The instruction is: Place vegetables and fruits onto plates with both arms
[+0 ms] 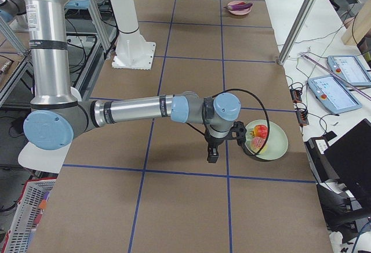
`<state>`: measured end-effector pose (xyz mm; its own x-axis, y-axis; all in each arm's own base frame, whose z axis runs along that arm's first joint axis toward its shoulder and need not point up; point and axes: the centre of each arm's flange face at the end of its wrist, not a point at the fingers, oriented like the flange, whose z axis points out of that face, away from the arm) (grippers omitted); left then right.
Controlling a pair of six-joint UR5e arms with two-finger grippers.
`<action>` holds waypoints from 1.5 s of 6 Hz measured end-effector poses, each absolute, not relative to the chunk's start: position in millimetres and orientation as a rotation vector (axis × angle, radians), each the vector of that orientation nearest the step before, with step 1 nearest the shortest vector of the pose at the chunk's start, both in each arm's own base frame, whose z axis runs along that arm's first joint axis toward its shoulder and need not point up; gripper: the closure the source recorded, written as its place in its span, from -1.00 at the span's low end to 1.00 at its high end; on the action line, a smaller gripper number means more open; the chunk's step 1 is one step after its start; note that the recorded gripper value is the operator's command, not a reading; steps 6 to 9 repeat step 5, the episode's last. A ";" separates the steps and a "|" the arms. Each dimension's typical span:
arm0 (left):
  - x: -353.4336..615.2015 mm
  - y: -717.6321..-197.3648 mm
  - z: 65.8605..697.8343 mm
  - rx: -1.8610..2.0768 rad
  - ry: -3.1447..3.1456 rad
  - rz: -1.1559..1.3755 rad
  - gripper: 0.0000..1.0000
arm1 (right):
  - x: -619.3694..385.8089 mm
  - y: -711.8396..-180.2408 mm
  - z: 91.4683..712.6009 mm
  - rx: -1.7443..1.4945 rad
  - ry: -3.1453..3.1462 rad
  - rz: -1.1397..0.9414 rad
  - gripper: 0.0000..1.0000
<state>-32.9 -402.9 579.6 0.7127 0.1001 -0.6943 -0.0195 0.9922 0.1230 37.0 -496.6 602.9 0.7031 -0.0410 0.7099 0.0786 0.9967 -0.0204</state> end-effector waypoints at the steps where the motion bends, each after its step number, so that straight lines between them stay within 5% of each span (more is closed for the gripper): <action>1: -32.8 -403.4 578.9 0.112 0.776 0.068 -1.00 | 37.5 -491.2 607.7 -0.058 -0.789 -0.064 -1.00; 9: -32.6 -404.0 576.3 0.121 0.777 0.077 -1.00 | 38.5 -473.7 603.8 -0.050 -0.789 -0.067 -1.00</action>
